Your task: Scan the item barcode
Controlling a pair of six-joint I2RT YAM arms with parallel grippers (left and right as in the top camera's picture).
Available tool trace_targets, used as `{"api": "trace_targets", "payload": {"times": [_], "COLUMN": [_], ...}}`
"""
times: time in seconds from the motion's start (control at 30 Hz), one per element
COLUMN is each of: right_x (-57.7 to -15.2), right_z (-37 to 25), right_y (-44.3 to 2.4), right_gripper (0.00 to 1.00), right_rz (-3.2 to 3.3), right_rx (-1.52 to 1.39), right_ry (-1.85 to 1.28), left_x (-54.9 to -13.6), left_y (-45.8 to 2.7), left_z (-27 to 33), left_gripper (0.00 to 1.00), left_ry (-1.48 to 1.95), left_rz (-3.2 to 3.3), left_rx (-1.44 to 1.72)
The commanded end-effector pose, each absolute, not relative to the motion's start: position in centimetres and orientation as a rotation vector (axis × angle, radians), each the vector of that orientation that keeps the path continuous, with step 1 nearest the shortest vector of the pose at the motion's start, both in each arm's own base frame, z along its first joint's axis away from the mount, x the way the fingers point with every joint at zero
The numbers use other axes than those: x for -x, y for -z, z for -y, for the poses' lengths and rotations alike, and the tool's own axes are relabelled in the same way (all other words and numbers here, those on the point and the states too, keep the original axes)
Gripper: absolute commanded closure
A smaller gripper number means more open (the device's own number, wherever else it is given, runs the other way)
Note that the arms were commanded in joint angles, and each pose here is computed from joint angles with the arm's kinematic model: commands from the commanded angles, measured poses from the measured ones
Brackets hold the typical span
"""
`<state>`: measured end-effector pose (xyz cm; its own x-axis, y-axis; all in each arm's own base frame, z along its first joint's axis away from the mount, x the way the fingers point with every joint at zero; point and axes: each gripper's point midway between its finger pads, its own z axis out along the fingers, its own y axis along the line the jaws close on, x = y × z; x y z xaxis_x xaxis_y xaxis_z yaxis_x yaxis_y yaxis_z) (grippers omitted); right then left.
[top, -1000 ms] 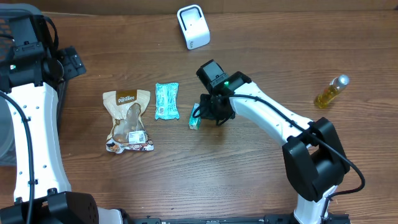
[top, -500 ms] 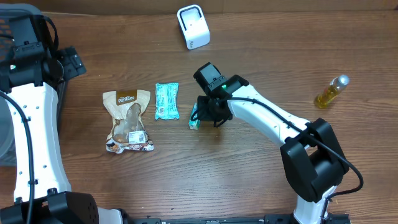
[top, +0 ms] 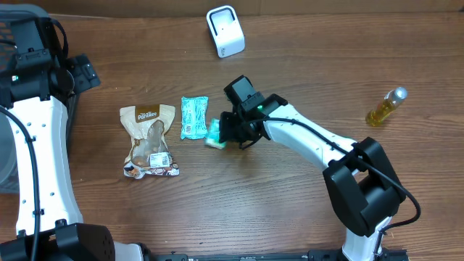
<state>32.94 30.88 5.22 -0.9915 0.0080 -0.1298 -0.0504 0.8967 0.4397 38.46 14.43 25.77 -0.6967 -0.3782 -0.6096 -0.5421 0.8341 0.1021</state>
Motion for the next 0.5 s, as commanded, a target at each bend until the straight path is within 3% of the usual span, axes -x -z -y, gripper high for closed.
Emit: {"api": "trace_targets", "payload": {"times": [0.0, 0.47], "right_x": [-32.2, -32.9], "right_z": [-32.3, -33.6], "right_y": [-6.1, -7.0], "right_gripper": [0.96, 0.95], "right_rz": [-2.916, -2.86], "right_rx": [0.079, 0.107], "right_ry": [-0.748, -0.833], "left_x": [-38.6, -38.6], "left_y": [-26.2, -26.2], "left_z": [-14.7, -14.7], "left_gripper": [0.01, 0.01], "left_ry": [-0.369, -0.369], "left_rz": [-2.408, -2.408], "left_rx": [0.674, 0.674]}}
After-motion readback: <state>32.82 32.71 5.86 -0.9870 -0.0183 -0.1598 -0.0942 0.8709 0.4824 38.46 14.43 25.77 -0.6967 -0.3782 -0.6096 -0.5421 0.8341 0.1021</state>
